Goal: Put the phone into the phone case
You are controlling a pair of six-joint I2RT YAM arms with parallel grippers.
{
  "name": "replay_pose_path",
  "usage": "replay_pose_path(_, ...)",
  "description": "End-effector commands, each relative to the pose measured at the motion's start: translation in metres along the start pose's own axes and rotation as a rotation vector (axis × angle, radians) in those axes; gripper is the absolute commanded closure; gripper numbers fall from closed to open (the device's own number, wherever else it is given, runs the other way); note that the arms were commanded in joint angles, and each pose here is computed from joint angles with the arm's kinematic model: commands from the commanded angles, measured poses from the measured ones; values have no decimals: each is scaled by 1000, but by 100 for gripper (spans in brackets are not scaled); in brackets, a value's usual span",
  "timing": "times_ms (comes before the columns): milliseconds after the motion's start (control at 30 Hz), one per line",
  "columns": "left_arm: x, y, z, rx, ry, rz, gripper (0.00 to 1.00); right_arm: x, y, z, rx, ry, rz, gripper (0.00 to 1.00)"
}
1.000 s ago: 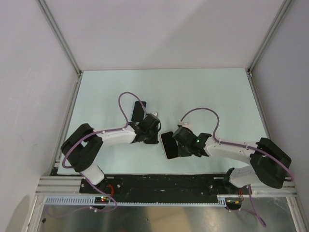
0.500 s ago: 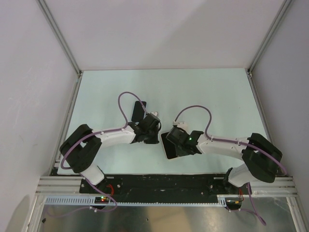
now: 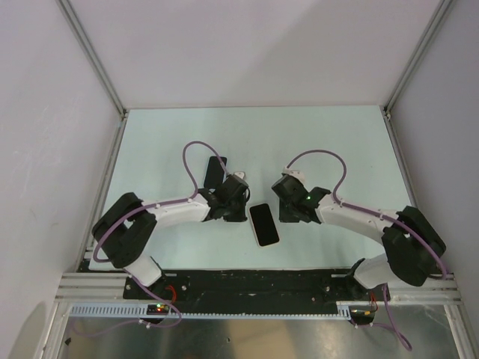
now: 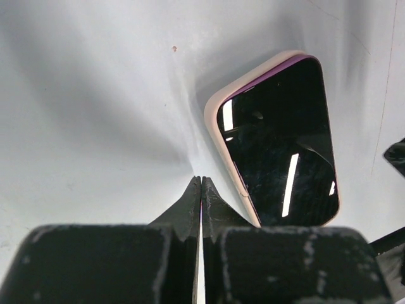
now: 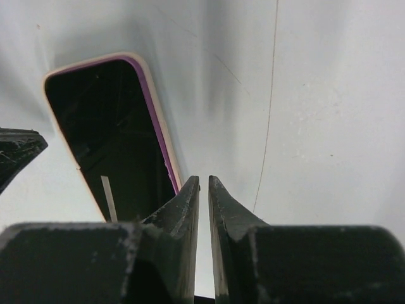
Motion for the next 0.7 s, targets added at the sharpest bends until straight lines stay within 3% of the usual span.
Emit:
replay_pose_path(0, -3, -10, -13, -25, -16, 24, 100, -9, 13, 6, 24, 25, -23, 85)
replay_pose_path(500, -17, -19, -27, -61, -8, 33, 100, -2, 28, 71, 100, 119, -38, 86)
replay_pose_path(667, -19, -21, -29, -74, -3, 40, 100, 14, 31, 69, 91, 102, -78, 86)
Point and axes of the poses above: each gripper's point midway between its finger pads, its own x axis back along the fingers, its own y axis along the line the jaws close on, z = x × y, the point moved 3 cm from there along x, back along the fingers, and after that the axes turned 13 degrees about -x, right-handed, at the moved point
